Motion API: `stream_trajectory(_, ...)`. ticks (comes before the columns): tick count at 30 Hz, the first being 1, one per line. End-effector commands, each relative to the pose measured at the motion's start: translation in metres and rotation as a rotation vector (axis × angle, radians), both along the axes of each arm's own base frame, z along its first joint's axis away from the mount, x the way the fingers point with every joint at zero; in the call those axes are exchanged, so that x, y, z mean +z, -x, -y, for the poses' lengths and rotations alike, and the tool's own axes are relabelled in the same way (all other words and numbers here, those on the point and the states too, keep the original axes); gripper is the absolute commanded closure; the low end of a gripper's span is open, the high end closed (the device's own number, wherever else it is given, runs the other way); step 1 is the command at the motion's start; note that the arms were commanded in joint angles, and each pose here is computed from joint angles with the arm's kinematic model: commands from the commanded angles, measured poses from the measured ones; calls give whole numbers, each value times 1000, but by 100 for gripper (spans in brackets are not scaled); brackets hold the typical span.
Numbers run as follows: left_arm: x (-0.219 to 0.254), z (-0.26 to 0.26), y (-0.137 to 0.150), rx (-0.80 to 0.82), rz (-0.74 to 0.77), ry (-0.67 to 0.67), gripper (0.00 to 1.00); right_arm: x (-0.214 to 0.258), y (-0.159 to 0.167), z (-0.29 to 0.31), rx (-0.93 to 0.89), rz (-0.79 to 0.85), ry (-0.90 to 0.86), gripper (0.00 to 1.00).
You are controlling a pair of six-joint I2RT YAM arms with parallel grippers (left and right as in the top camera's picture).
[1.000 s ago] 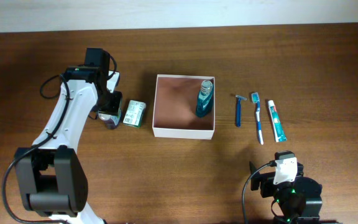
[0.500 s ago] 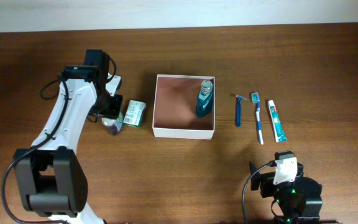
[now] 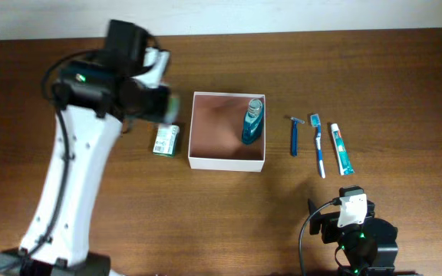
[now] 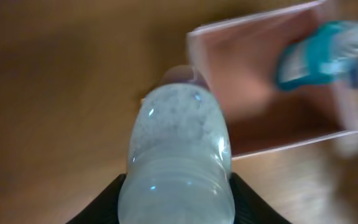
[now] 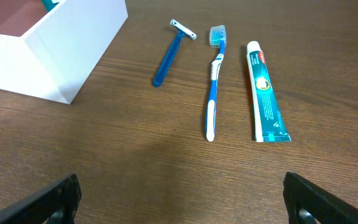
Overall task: Pack container
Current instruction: 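Place the soap bottle in the box beside the mouthwash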
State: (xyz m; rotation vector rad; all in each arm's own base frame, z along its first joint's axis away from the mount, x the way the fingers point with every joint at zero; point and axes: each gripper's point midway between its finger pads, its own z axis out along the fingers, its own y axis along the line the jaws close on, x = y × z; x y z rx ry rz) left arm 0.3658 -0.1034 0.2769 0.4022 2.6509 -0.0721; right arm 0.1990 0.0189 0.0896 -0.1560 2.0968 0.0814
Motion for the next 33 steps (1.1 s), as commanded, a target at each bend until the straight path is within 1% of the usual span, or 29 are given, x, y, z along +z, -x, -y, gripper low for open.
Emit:
stream_trajectory(1,4,54,-2,-80,37,76,92,-1,0,1,-9,2,-12,1)
stream_trajectory(4,-16,76,-12,-91,8,78,92,-1,0,1,-8,2,-12,1)
stream_trajectory(9,-74,109,-40,-111,-63,62,91,-1,0,1,-9,2,-12,1)
stream_trajectory(11,-97,122,-50,-128,-91,81,91,-1,0,1,-9,2,-12,1)
stream_trajectory(15,-134,141,-57,-157,-164,125,91,-1,0,1,-9,2,-12,1)
stream_trajectory(17,-149,146,-56,-160,-191,122,90,-1,0,1,-9,2,-12,1)
stream_trajectory(18,-155,149,-55,-165,-202,115,87,-1,0,1,-9,2,-12,1)
stream_trajectory(21,-167,154,-55,-170,-212,94,73,-1,0,1,-8,2,-12,1)
stream_trajectory(22,-167,155,-55,-173,-208,92,63,-1,0,1,-9,2,-12,1)
stream_trajectory(23,-168,156,-55,-172,-205,87,49,-1,0,1,-9,2,-12,1)
stream_trajectory(24,-168,155,-56,-169,-201,80,41,-1,0,1,-8,2,-12,1)
stream_trajectory(26,-167,153,-56,-167,-201,73,31,-1,0,1,-9,2,-12,1)
stream_trajectory(29,-159,142,-54,-147,-215,42,15,-1,0,1,-8,2,-12,1)
stream_trajectory(30,-155,139,-52,-143,-225,37,13,-1,0,1,-8,2,-12,1)
stream_trajectory(31,-150,133,-51,-132,-236,25,1,-1,0,1,-8,2,-12,1)
stream_trajectory(33,-137,116,-50,-98,-251,-5,1,-1,0,1,-8,2,-12,1)
